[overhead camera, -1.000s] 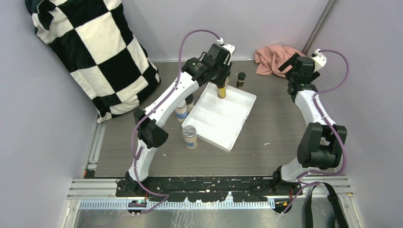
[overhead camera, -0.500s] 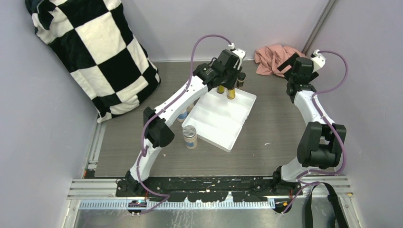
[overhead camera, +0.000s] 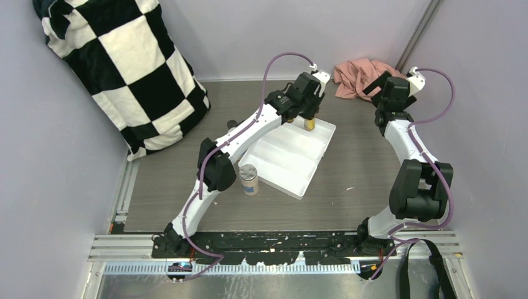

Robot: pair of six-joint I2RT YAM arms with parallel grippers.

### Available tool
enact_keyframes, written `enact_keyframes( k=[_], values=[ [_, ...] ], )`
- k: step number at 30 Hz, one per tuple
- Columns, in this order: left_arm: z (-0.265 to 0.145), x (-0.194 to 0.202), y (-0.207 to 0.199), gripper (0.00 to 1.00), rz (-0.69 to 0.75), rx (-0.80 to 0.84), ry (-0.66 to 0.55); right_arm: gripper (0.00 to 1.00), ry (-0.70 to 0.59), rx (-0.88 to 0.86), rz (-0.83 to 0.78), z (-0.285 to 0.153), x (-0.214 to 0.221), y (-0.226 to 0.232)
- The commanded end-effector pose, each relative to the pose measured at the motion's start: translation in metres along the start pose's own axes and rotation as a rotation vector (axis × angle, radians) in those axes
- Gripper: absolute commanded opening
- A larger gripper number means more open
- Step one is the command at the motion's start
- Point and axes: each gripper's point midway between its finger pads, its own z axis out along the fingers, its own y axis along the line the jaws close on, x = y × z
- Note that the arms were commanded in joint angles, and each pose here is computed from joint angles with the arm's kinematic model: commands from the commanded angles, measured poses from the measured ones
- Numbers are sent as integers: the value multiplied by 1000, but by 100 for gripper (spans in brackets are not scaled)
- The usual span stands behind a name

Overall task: Organize the condiment bottles
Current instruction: Place the bottle in the storage box.

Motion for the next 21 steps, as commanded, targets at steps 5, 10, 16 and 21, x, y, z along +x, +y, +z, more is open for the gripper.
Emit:
enact_keyframes(
  k=[5, 10, 16, 21],
  values=[
    [-8, -58, -5, 0, 24, 18, -198, 100, -52, -41, 29, 0, -16, 12],
    [0, -52, -6, 0, 28, 18, -184, 100, -54, -39, 28, -1, -15, 10],
    [7, -48, -5, 0, 30, 12, -176, 100, -53, -37, 26, 1, -13, 9],
    [9, -48, -3, 0, 28, 6, -176, 100, -49, -39, 27, 3, -11, 9]
  ],
)
